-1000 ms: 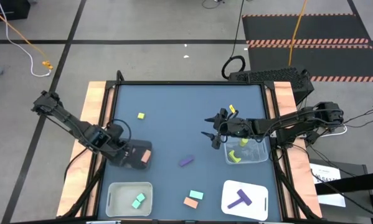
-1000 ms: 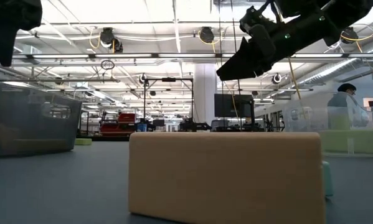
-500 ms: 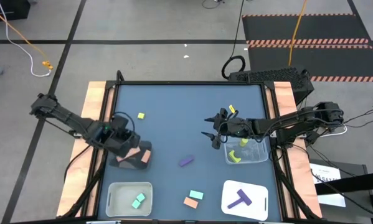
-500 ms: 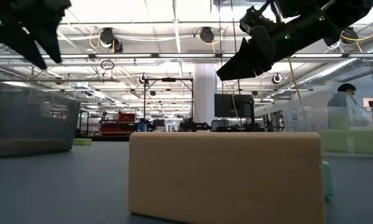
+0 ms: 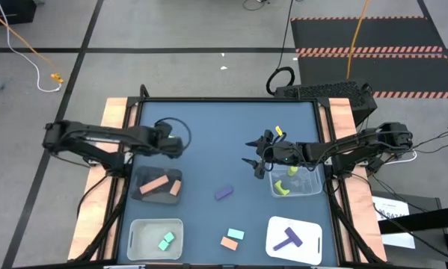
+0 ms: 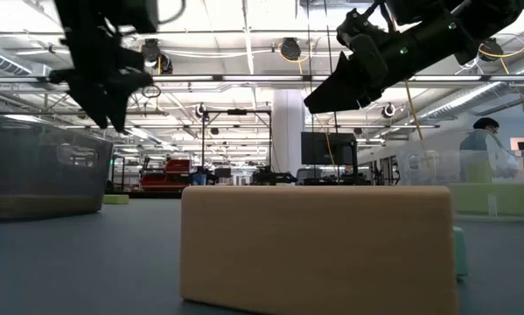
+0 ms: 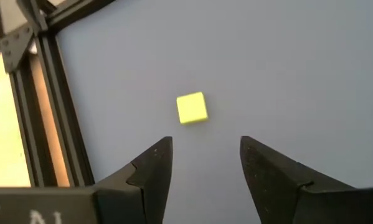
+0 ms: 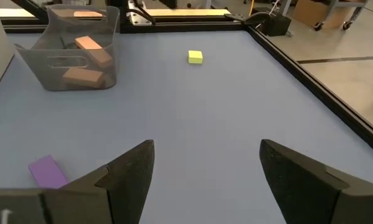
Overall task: Sort & place blocks by color
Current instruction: Put the green block into the transparent bin
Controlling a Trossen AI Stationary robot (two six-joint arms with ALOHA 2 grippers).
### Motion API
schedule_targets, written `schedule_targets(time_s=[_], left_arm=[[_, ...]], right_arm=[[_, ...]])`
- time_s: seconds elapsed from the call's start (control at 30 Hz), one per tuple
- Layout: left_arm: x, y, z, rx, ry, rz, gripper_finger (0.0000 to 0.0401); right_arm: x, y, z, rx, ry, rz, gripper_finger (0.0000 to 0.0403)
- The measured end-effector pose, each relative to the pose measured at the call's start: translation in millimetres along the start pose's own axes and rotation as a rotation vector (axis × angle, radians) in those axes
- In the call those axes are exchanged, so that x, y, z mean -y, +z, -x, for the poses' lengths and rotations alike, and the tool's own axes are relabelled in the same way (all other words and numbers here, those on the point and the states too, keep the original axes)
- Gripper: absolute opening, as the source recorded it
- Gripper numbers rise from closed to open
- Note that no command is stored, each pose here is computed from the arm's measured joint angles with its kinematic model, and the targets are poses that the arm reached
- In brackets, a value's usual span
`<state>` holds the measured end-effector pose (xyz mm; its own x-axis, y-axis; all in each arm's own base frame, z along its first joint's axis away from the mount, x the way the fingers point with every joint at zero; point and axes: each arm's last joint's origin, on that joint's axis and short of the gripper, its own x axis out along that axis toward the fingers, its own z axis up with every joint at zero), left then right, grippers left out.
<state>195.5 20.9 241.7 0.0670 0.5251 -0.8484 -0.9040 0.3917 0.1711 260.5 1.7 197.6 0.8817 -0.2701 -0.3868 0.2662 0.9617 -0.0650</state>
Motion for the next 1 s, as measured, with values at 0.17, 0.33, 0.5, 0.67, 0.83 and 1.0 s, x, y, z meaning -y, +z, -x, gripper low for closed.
schedule_targets(time_s=[0.17, 0.33, 0.5, 0.67, 0.83, 1.0], left_arm=[[8.5, 15.1, -32.1, -0.077, 0.075, -0.053, 0.0216], [6.9, 24.8, -62.3, -0.185, 0.164, -0.028, 0.0241], [4.5, 31.0, -87.3, -0.310, 0.176, -0.049, 0.0249], [8.0, 41.0, -108.3, -0.342, 0.085, -0.075, 0.0241], [4.2, 47.0, -124.6, -0.380, 0.062, -0.070, 0.0231], [-2.1, 47.8, -132.4, -0.407, 0.089, -0.042, 0.0223]], right_arm=[[0.0, 0.0, 0.0, 0.000, 0.000, -0.002, 0.0281], [0.0, -0.1, 0.0, -0.001, 0.000, -0.001, 0.0281], [0.0, -0.1, 0.0, -0.001, 0.000, 0.001, 0.0281], [0.0, -0.1, 0.0, -0.001, 0.000, 0.001, 0.0281], [0.0, -0.2, 0.0, -0.002, 0.001, 0.001, 0.0281], [0.0, -0.5, 0.0, -0.004, 0.002, 0.002, 0.0281]])
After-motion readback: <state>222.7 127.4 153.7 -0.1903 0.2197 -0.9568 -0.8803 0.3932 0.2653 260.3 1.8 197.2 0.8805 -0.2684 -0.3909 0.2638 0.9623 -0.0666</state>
